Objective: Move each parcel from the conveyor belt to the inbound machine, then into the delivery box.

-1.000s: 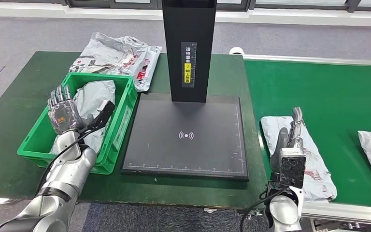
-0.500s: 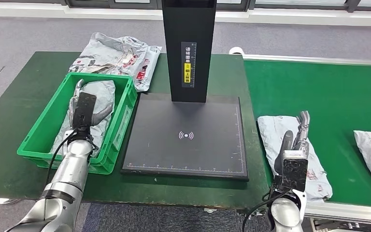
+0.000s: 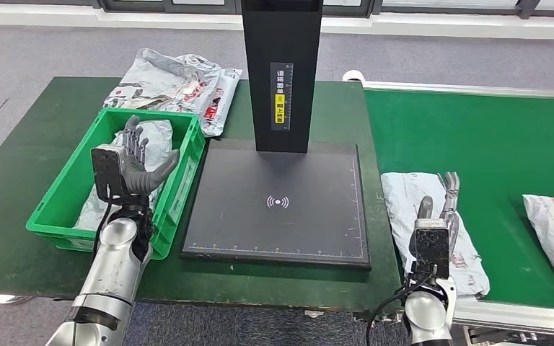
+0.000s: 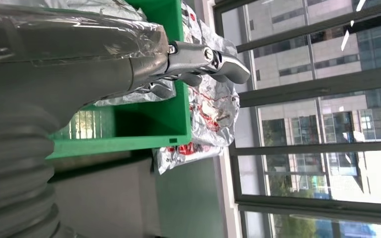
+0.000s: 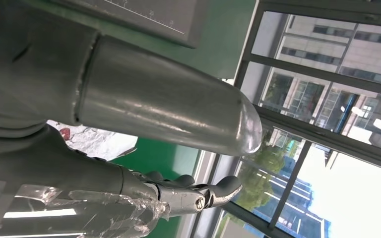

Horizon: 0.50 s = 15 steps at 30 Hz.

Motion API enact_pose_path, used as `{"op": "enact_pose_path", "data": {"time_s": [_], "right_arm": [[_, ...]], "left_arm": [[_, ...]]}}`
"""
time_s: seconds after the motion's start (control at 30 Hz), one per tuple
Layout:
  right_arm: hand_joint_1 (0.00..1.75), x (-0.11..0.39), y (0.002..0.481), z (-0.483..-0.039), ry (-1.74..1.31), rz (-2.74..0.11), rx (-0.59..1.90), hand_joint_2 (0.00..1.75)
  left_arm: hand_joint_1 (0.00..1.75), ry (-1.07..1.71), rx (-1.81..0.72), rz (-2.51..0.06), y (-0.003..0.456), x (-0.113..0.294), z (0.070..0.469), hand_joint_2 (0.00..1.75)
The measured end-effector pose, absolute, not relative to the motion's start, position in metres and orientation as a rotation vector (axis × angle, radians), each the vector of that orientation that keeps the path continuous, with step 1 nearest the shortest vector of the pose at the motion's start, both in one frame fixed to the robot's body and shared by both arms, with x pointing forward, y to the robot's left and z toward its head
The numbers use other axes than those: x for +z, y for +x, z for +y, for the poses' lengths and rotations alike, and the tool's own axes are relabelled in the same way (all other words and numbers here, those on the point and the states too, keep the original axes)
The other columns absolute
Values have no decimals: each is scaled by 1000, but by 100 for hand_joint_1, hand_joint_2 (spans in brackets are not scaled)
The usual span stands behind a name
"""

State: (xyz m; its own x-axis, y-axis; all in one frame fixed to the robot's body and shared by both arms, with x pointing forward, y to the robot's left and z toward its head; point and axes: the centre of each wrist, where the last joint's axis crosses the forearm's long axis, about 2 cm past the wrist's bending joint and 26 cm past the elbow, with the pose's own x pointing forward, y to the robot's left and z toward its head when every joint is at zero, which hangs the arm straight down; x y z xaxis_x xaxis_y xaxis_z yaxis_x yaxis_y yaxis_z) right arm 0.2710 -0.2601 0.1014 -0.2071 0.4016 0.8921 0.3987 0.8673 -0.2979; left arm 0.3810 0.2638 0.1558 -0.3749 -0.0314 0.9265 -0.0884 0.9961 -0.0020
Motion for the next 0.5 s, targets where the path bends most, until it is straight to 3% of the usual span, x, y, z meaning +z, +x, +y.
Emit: {"op": "enact_pose_path", "data": {"time_s": [0.5], "right_arm": [[0,99,271,-260,-602,-1812,7,0]], "left_arm": [[0,79,51,-1965,379,157,261,175]]}}
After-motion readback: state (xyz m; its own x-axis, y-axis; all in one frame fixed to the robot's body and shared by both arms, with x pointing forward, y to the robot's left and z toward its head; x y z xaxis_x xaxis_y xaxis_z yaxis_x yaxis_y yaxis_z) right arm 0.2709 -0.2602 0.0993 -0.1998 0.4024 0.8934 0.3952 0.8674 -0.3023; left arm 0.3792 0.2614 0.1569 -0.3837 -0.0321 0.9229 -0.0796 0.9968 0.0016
